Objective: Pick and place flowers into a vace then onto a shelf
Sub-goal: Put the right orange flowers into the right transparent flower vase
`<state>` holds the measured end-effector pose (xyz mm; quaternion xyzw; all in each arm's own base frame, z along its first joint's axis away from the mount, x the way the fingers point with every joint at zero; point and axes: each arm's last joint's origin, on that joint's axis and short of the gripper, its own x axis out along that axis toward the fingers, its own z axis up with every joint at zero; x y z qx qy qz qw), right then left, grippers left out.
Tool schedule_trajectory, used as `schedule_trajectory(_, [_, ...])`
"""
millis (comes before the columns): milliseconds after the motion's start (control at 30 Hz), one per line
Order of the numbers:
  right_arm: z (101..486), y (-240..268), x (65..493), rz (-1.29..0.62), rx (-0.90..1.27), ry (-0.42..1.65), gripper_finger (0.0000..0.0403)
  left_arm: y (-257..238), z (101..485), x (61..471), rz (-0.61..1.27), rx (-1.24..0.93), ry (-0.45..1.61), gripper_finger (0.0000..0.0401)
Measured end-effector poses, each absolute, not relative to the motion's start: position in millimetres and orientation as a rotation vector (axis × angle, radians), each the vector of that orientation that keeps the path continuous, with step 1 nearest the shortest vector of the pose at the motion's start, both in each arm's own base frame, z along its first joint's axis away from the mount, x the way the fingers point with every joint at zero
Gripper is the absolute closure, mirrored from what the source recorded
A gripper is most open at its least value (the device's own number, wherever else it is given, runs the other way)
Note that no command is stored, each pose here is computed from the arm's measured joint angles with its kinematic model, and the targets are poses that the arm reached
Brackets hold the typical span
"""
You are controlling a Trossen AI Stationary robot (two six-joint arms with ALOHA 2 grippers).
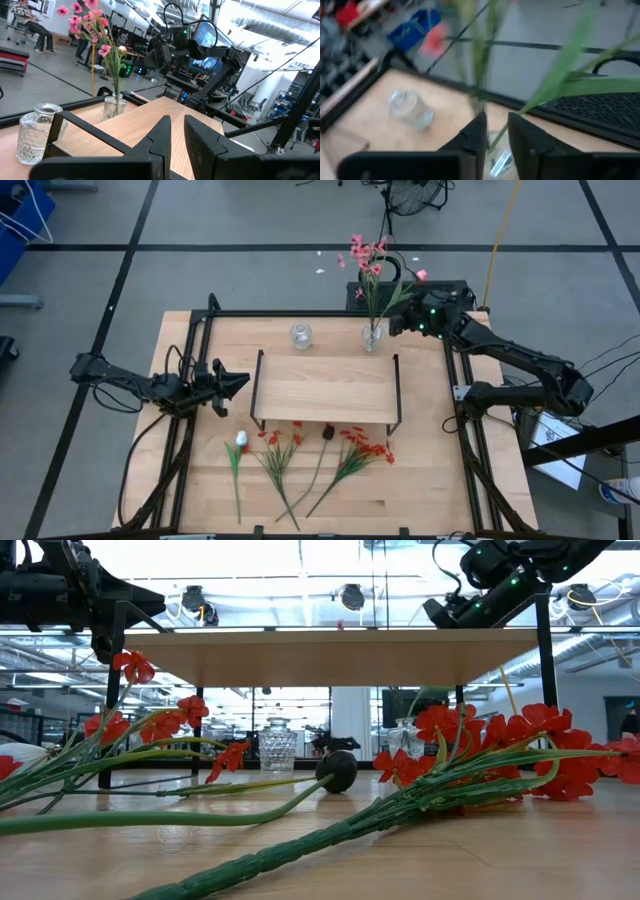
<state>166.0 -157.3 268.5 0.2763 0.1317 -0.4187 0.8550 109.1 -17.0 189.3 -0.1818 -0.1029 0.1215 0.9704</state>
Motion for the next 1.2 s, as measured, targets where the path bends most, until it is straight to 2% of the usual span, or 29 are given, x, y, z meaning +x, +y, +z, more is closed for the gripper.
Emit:
schedule_trajectory(333, [272, -183, 132, -0.968, 0.803, 0.12, 0.0206, -17, 189, 109, 0.246, -0.367, -0.208, 0.0343])
schedule_trajectory(500, [265, -186, 132, -0.793, 0.835, -0.012, 0.0173, -17, 189, 109, 0.245, -0.367, -0.208, 0.0343])
schedule_trajectory(700, [276, -178, 140, -0.515, 0.824, -0.123, 0.0169, -17, 189, 109, 0.245, -0.367, -0.208, 0.0343])
schedule_trajectory(900, [313, -150, 146, -0.338, 0.769, -0.268, 0.0188, -17, 189, 109, 0.246, -0.367, -0.208, 0.0343])
schedule_trajectory(1000, [325, -130, 152, -0.255, 0.788, -0.252, 0.0197, -17, 189, 109, 0.246, -0.367, -0.207, 0.0343])
schedule_trajectory(1200, [329, -91, 169, -0.218, 0.85, -0.159, 0.0199, -17, 189, 109, 0.245, -0.367, -0.208, 0.0343])
